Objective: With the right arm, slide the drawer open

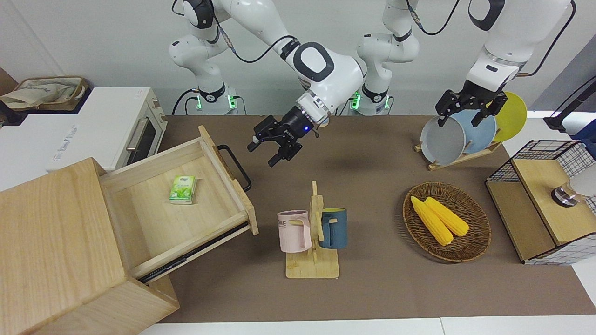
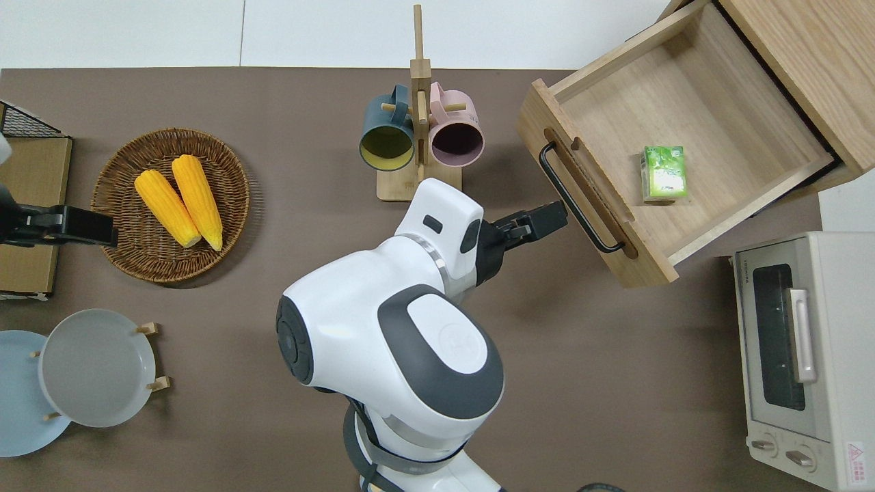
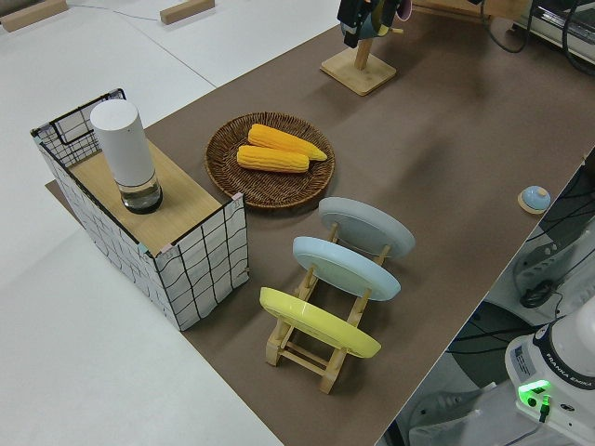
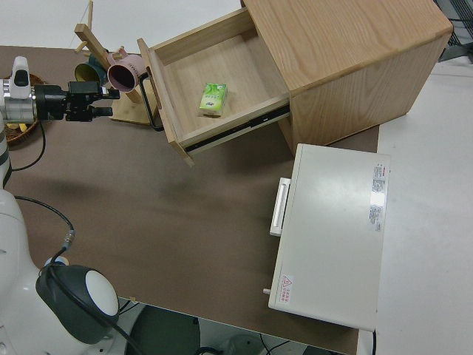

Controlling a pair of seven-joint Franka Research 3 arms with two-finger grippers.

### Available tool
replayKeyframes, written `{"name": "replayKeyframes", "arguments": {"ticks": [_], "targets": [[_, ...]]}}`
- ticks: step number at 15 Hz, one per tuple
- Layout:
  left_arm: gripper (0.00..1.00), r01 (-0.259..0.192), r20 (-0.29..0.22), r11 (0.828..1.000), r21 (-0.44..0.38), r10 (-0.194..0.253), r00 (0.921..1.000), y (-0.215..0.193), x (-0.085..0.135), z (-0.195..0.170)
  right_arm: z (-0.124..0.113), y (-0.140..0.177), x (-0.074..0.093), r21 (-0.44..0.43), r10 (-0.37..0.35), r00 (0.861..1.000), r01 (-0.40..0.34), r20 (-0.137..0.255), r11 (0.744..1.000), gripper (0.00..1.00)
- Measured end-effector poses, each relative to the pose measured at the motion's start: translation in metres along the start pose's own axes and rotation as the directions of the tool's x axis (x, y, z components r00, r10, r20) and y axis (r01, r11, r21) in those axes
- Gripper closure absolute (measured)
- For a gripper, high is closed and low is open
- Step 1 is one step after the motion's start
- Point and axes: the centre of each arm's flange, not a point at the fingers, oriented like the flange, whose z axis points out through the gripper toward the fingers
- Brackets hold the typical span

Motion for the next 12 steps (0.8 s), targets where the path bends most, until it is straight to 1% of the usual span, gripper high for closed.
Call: {"name": "replayKeyframes", "arguments": {"ticks": [2,3,4,5,6,9,12], "targets": [[0.0,0.0,0.0,1.0,0.0,0.0,1.0,0.0,0.0,0.0,-0.005,0.023,-0.002,0.082,0.041,0.998,-0.044,0.04,0.996,0.01],[0.0,0.0,0.0,1.0,0.0,0.0,1.0,0.0,0.0,0.0,-0.005,0.045,-0.002,0.141,0.077,0.994,-0.087,0.075,0.986,0.01],[0.0,0.0,0.0,1.0,0.0,0.0,1.0,0.0,0.0,0.0,-0.004,0.06,-0.003,0.184,0.101,0.99,-0.118,0.103,0.976,0.01],[0.0,0.0,0.0,1.0,0.0,0.0,1.0,0.0,0.0,0.0,-0.001,0.079,-0.004,0.232,0.129,0.982,-0.159,0.139,0.96,0.01],[0.0,0.0,0.0,1.0,0.0,0.0,1.0,0.0,0.0,0.0,0.002,0.094,-0.005,0.263,0.149,0.975,-0.189,0.165,0.946,0.01],[0.01,0.0,0.0,1.0,0.0,0.0,1.0,0.0,0.0,0.0,0.01,0.143,-0.01,0.358,0.21,0.946,-0.291,0.247,0.888,0.01],[0.0,0.0,0.0,1.0,0.0,0.0,1.0,0.0,0.0,0.0,0.022,0.186,-0.017,0.424,0.258,0.911,-0.383,0.322,0.821,0.01]]}}
